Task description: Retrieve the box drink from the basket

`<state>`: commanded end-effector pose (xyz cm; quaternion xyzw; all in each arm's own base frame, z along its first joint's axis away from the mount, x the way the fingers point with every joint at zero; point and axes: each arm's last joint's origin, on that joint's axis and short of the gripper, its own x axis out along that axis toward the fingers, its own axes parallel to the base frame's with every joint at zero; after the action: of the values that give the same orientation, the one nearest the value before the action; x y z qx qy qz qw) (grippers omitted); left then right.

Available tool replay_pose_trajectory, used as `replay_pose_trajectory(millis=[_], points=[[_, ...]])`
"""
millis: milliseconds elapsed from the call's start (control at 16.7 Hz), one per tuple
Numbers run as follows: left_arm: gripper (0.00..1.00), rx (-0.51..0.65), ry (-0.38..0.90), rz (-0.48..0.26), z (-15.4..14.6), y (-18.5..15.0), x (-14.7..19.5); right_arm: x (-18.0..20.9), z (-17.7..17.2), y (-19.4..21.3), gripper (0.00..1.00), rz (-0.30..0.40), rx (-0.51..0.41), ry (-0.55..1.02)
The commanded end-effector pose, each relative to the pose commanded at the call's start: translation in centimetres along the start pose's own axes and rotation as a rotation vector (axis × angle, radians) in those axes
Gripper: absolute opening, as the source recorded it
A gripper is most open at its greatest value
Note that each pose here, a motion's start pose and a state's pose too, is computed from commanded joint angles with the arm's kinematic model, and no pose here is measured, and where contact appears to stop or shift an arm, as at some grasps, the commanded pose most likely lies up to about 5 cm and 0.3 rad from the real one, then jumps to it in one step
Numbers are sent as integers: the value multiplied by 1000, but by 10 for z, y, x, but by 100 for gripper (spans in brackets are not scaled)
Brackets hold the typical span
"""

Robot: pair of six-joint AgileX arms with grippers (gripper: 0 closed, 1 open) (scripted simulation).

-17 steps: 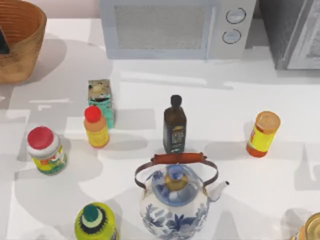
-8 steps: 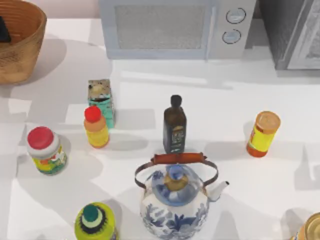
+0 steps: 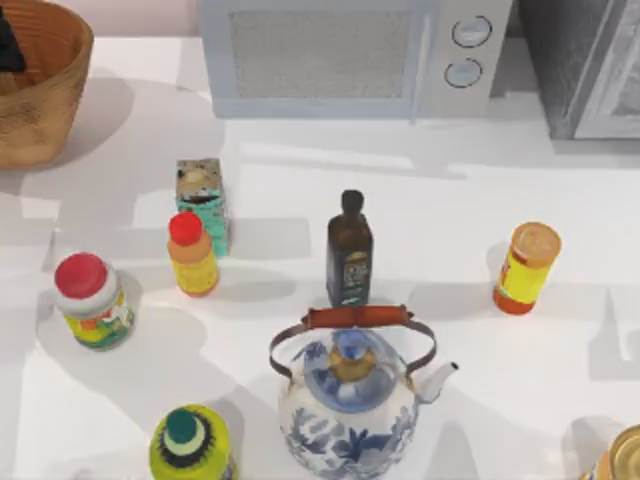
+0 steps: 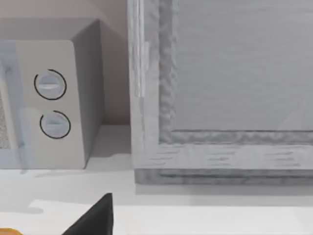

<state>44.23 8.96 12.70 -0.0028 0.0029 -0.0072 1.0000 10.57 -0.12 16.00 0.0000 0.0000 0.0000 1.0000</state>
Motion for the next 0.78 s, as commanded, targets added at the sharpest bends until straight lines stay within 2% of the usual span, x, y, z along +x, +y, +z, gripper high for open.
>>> replay_pose_trajectory(millis=[780], points=[[2, 0, 0, 0, 0, 0, 0, 0, 0, 0, 100, 0, 0, 0]])
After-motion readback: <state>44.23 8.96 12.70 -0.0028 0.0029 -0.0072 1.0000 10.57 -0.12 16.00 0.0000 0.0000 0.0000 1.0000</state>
